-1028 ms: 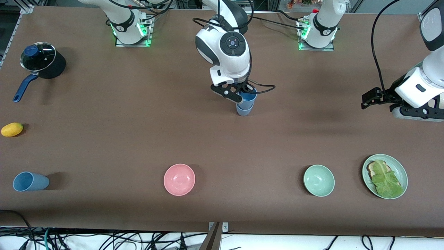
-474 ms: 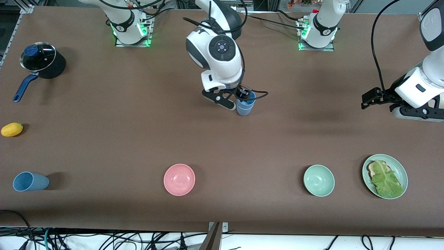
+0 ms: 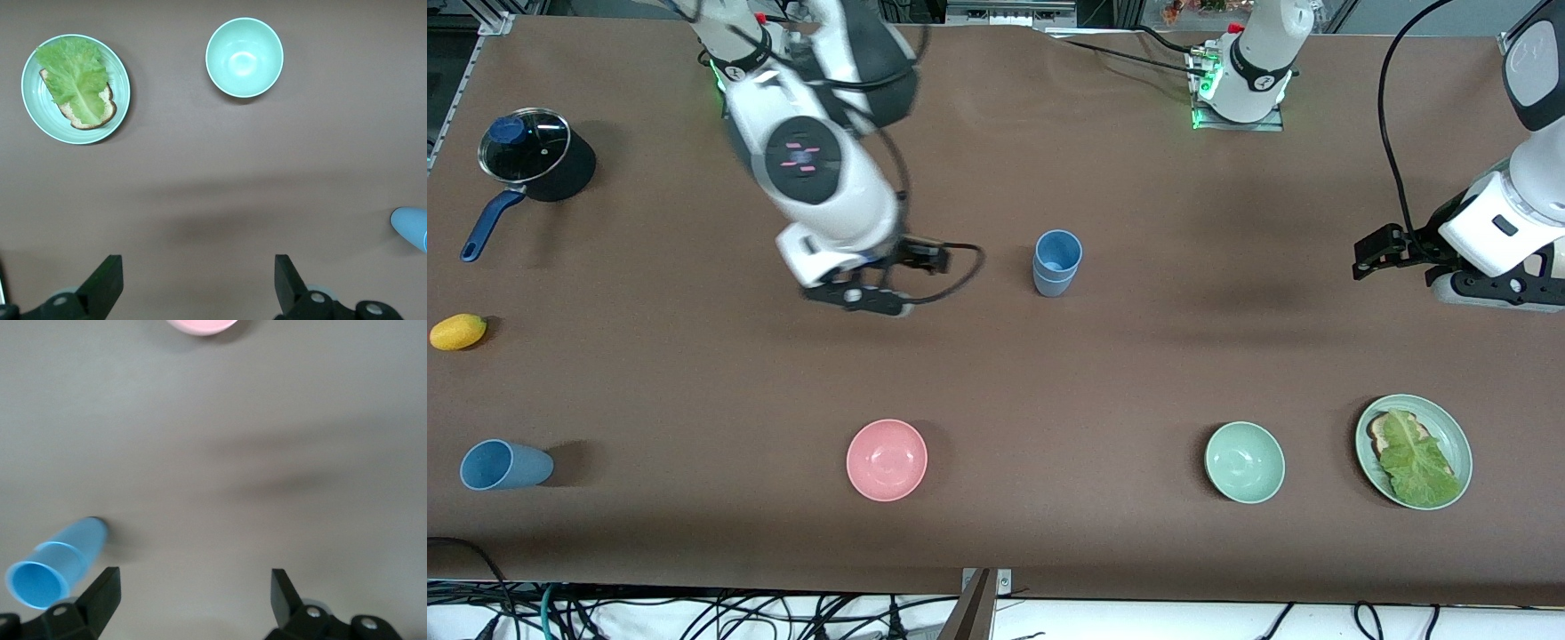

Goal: Stack blue cups with both arms

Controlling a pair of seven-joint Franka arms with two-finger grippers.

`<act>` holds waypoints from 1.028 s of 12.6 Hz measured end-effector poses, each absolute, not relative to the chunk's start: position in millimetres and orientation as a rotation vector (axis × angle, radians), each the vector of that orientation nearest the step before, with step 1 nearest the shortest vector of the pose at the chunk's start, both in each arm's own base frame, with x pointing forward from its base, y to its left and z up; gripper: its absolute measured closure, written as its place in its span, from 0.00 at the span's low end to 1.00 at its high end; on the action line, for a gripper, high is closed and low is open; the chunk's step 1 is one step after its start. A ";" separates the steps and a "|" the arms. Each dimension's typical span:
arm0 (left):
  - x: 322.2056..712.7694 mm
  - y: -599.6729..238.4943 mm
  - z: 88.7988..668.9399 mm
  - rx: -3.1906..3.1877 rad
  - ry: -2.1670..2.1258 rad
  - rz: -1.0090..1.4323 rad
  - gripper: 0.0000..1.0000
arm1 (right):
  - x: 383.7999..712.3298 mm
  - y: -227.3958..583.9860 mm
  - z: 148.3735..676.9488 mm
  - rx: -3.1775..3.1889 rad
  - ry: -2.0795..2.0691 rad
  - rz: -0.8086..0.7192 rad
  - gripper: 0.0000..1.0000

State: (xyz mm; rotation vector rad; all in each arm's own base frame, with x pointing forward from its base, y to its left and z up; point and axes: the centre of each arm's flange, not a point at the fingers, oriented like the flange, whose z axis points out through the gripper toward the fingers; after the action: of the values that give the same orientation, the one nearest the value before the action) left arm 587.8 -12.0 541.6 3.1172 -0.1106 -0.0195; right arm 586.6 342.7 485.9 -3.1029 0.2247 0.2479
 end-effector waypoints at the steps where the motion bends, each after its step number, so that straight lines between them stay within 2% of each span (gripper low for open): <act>1: 587.9 -12.1 541.7 3.117 -0.111 -0.019 0.00 | 586.9 314.2 495.9 -3.108 0.201 0.243 0.00; 5: 588.1 -12.1 541.8 3.117 -0.111 -0.019 0.00 | 567.5 230.6 535.6 -3.096 0.212 0.239 0.00; 13: 588.1 -12.1 541.8 3.117 -0.111 -0.019 0.00 | 583.5 100.9 551.7 -3.075 0.283 0.262 0.00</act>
State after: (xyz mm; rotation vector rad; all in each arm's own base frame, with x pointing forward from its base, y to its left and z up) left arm 588.1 -12.1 541.8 3.1172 -0.1108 -0.0188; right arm 583.5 100.9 551.7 -3.0753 0.2826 0.2619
